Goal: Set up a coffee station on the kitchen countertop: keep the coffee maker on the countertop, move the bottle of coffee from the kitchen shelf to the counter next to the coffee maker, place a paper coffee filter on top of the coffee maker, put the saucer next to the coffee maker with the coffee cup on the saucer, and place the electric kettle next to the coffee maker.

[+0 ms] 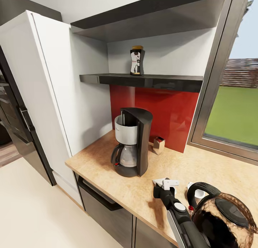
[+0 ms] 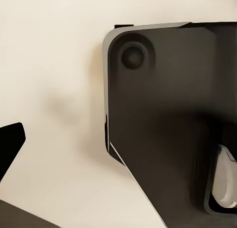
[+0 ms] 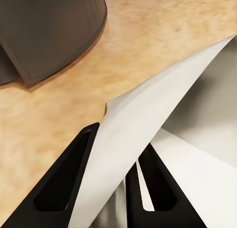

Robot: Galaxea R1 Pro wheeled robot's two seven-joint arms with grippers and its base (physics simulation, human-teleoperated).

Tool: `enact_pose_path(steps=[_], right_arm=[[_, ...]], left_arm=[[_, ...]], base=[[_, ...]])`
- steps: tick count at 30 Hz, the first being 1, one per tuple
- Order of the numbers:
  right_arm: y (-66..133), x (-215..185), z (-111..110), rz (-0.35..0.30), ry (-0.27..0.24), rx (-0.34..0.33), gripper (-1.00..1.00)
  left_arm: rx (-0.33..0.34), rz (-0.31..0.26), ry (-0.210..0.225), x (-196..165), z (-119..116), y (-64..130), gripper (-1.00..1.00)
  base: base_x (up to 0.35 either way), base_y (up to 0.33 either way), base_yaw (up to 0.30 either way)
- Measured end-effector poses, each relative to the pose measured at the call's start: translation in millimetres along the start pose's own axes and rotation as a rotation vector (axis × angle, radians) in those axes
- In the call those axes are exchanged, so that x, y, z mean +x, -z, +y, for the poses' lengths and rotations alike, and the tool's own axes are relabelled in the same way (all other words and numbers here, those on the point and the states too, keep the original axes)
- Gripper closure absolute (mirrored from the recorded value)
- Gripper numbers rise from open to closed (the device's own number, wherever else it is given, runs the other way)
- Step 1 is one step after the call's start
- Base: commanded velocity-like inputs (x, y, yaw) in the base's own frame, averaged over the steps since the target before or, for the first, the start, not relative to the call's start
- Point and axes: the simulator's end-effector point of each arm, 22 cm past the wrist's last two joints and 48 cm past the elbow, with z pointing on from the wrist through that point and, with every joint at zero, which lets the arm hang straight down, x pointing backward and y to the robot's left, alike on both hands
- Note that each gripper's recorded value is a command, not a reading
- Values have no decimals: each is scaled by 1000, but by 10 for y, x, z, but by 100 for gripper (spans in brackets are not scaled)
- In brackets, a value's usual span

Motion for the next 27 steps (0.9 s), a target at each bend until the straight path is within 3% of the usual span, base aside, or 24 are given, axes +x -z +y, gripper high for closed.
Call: enact_pose_path(steps=[27], right_arm=[[-32, -43, 67, 11, -16, 2, 100]], left_arm=[[-10, 1, 0, 9, 79, 1, -100]], base=[[-3, 10, 0]])
